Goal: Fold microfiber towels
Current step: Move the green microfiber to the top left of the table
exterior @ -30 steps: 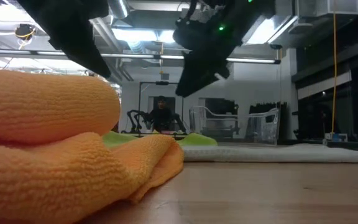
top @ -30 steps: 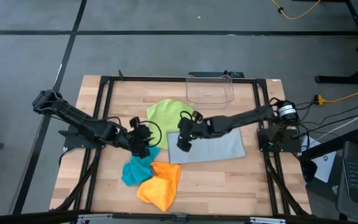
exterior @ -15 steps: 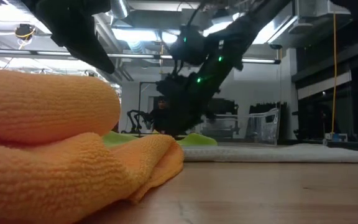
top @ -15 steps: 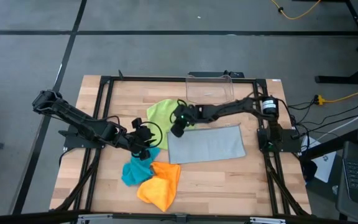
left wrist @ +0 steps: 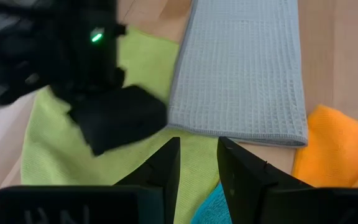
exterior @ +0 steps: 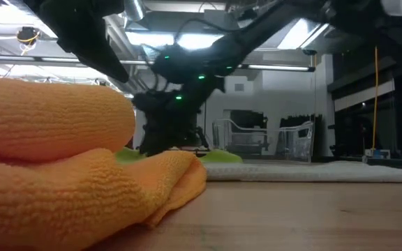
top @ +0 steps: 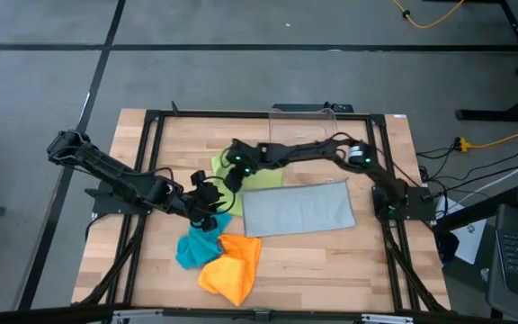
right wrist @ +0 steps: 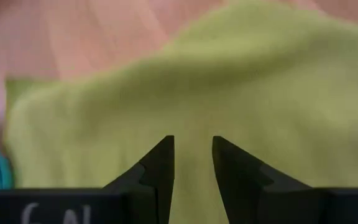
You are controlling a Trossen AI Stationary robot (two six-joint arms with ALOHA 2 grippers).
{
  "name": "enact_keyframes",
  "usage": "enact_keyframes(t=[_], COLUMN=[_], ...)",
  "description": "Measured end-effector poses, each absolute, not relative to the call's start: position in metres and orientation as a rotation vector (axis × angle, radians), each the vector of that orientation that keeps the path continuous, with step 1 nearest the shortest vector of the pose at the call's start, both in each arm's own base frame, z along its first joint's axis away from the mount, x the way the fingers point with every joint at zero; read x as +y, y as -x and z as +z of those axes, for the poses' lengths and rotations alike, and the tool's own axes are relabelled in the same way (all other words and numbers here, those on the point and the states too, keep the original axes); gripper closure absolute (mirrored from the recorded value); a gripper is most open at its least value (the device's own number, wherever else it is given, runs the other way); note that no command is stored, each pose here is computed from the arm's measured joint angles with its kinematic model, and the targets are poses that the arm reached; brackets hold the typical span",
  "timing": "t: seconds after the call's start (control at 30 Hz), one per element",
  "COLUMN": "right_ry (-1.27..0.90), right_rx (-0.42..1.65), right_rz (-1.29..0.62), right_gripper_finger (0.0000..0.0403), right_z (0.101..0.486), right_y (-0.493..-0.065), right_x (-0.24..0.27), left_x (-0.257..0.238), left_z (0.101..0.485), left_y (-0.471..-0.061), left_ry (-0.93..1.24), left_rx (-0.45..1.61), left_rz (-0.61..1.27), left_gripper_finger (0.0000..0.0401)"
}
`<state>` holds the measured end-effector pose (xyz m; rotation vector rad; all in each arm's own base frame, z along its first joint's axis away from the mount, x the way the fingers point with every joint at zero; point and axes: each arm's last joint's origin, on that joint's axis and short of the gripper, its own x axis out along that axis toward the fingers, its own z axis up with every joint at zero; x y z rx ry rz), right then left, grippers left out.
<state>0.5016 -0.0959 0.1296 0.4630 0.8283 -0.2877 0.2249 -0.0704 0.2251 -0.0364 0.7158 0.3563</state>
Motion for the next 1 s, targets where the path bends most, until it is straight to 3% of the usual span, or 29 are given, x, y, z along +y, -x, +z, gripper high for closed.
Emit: enact_keyframes(t=[0.33, 0.67, 0.83, 1.0], right_ry=[-0.513, -0.488, -0.474, -0.417], right_rx=[0.832, 0.509, 0.710, 1.056], right_rz=[-0.287, -0.238, -0.184, -0.237], right_gripper_finger=[0.0291, 0.0291, 0.0291, 0.0291], right_z=[0.123, 0.162, 0.181, 0.163], right_y=[-0.548, -0.564, -0.546, -0.526], right_x=[-0.132, -0.160, -0.151, -0.124], left_x=[-0.070, -0.070, -0.071, -0.074], left_z=[0.225, 0.225, 0.225, 0.224], left_y=[-0.225, -0.225, -0.224, -0.222], left_ry=[0.036, 0.035, 0.033, 0.022], left_rx=[0.717, 0.720, 0.722, 0.733], left_rz=[0.356, 0.356, 0.351, 0.339], left_gripper_finger=[0.0303, 0.0303, 0.0303, 0.0303])
